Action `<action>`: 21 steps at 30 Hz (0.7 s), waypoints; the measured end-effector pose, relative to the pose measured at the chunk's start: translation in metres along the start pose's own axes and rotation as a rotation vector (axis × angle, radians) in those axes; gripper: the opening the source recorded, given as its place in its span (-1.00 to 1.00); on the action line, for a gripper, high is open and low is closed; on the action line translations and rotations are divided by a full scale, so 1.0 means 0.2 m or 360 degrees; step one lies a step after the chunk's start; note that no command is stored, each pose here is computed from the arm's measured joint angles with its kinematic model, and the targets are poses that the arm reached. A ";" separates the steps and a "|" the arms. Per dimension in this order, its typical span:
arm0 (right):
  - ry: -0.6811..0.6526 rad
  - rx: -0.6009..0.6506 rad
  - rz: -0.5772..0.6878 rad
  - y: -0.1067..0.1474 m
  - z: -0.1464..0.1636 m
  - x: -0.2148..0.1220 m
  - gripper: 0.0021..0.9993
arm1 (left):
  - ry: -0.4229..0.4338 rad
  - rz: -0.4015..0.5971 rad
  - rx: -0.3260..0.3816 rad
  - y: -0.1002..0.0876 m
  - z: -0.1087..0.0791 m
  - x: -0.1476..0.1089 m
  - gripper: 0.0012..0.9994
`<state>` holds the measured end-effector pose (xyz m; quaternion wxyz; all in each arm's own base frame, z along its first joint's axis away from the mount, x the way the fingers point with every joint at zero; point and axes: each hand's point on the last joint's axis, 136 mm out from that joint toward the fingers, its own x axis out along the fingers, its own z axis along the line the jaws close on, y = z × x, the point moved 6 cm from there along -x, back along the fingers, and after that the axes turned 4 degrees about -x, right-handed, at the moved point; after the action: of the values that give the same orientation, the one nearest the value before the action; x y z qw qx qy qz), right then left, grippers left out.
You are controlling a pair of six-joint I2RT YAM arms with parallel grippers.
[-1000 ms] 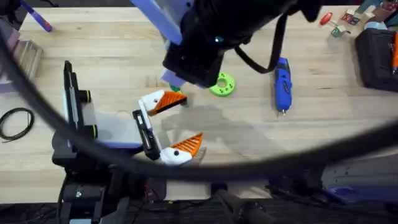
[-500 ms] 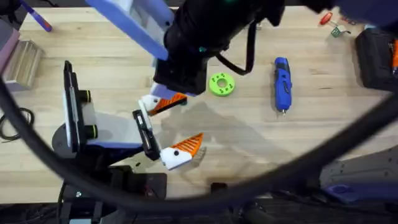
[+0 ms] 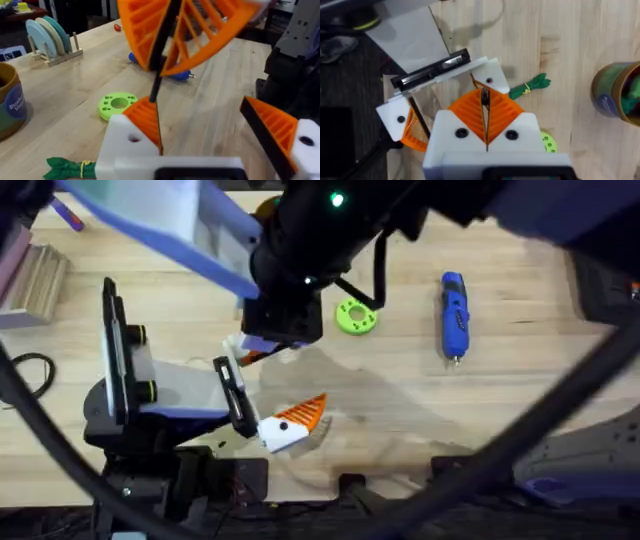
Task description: Pick up the gripper from the table and insert it into the empty holder that is missing its gripper. Then pick up a screw, insert it into the mounting hole, and use the screwdriver to tighten it. Finally, clean up the table by picking up the vegetable and placing it into the bucket.
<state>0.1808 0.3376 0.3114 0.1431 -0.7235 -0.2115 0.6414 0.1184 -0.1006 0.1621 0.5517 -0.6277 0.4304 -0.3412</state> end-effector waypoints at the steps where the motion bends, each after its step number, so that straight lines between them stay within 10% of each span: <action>1: 0.0011 -0.0006 0.0013 0.00 0.00 0.00 -0.99 | 0.0000 0.0000 0.0000 0.00 0.00 0.00 0.97; 21: 0.0027 -0.0016 0.0113 0.01 -0.03 0.13 -0.99 | 0.0000 0.0000 0.0000 0.00 0.00 0.00 0.97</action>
<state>0.1891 0.3498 0.2882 0.1184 -0.7366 -0.1877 0.6388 0.1184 -0.1006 0.1623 0.5518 -0.6276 0.4303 -0.3412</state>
